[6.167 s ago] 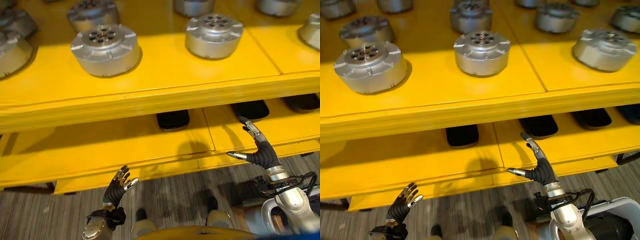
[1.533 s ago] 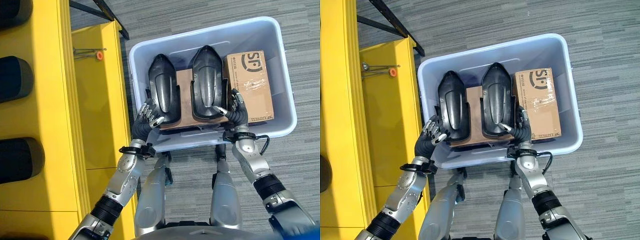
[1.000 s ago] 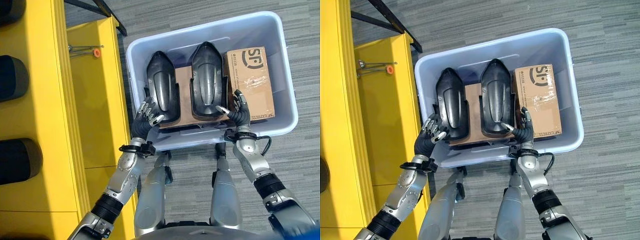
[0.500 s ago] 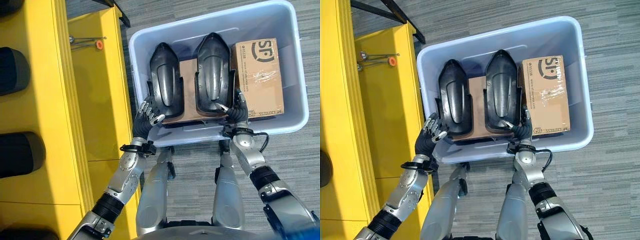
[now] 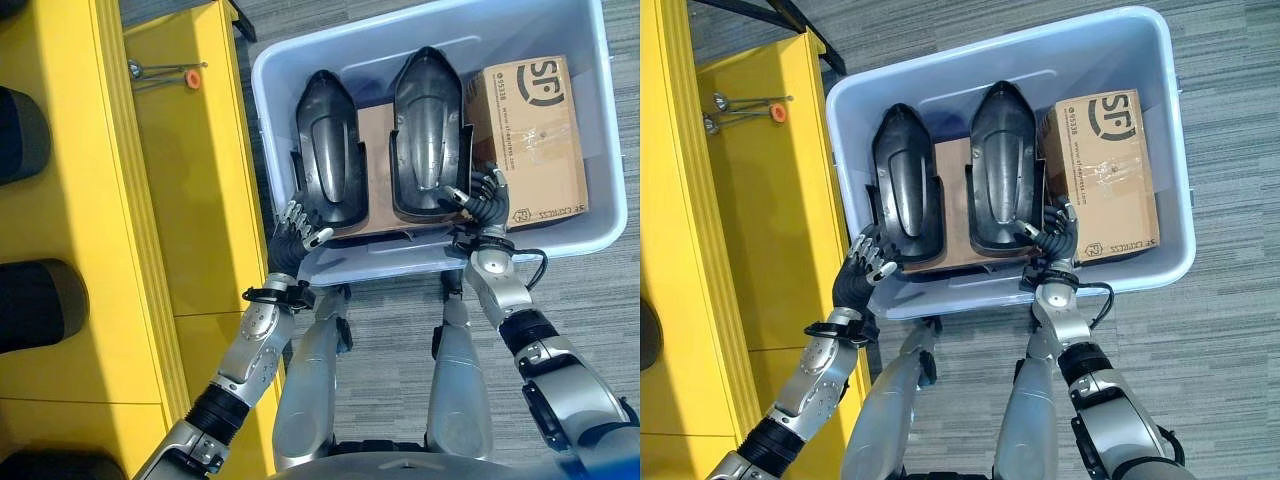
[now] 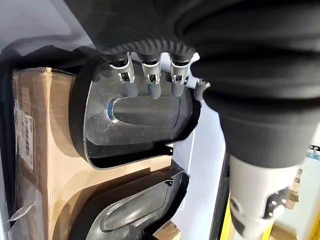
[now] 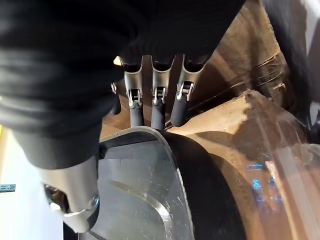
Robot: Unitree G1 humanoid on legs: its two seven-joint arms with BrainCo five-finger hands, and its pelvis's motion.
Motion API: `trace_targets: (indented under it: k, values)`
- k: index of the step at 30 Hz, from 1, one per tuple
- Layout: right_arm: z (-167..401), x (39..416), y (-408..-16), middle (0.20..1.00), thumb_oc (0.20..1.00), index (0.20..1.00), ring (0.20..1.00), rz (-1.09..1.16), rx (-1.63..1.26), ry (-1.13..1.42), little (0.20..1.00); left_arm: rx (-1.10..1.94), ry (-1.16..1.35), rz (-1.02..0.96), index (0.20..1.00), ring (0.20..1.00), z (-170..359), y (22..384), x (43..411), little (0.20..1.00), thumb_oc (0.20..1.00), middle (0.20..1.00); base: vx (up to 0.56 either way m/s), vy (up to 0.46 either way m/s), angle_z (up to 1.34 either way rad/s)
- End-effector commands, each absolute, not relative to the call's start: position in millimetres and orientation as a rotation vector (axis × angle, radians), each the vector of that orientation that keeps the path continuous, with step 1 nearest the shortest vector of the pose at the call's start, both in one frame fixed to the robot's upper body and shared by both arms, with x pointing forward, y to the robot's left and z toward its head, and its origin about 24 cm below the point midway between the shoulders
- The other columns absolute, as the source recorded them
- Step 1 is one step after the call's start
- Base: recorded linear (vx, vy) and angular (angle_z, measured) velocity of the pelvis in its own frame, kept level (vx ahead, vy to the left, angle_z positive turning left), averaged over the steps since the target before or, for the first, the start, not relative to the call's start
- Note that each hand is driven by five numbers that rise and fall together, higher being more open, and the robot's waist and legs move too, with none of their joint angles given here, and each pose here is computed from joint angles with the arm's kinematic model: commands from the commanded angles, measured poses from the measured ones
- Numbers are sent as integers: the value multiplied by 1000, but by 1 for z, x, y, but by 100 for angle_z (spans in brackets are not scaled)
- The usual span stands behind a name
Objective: Move parts from the plastic box to the shelf.
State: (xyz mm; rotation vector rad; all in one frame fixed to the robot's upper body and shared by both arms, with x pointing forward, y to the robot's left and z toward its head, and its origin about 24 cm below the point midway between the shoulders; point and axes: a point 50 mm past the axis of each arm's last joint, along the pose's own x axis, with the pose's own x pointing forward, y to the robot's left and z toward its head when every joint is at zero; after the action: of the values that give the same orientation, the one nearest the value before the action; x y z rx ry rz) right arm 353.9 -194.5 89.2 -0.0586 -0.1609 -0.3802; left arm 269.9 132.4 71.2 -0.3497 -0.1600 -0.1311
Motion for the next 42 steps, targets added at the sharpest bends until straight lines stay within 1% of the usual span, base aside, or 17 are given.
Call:
trace_targets:
  k: [1,16,26,29,33,42]
  values:
    - [113,364,-210,1000,1000,1000,1000,-437,5,-212,1000,-361,-292,-153,1000,1000,99,133,272,1000,1000,1000,0,0,0]
    - [148,378,-202,1000,1000,1000,1000,-422,-48,-299,1000,-364,-306,-163,1000,1000,103,133,272,1000,1000,1000,0,-1,-1]
    - [155,382,-200,1000,1000,1000,1000,-410,-103,-309,1000,-358,-322,-169,1000,1000,107,132,273,1000,1000,1000,4,-3,3]
    - [157,374,-184,1000,1000,1000,1000,-345,-112,-368,1000,-357,-321,-154,1000,1000,107,133,275,1000,1000,1000,0,0,0]
    - [141,356,-169,1000,1000,1000,1000,-281,-104,-387,1000,-353,-334,-133,1000,1000,109,134,277,1000,1000,1000,7,-1,3]
    - [135,352,-174,1000,1000,1000,1000,-321,-105,-376,1000,-351,-342,-134,1000,1000,110,136,275,1000,1000,1000,10,1,6]
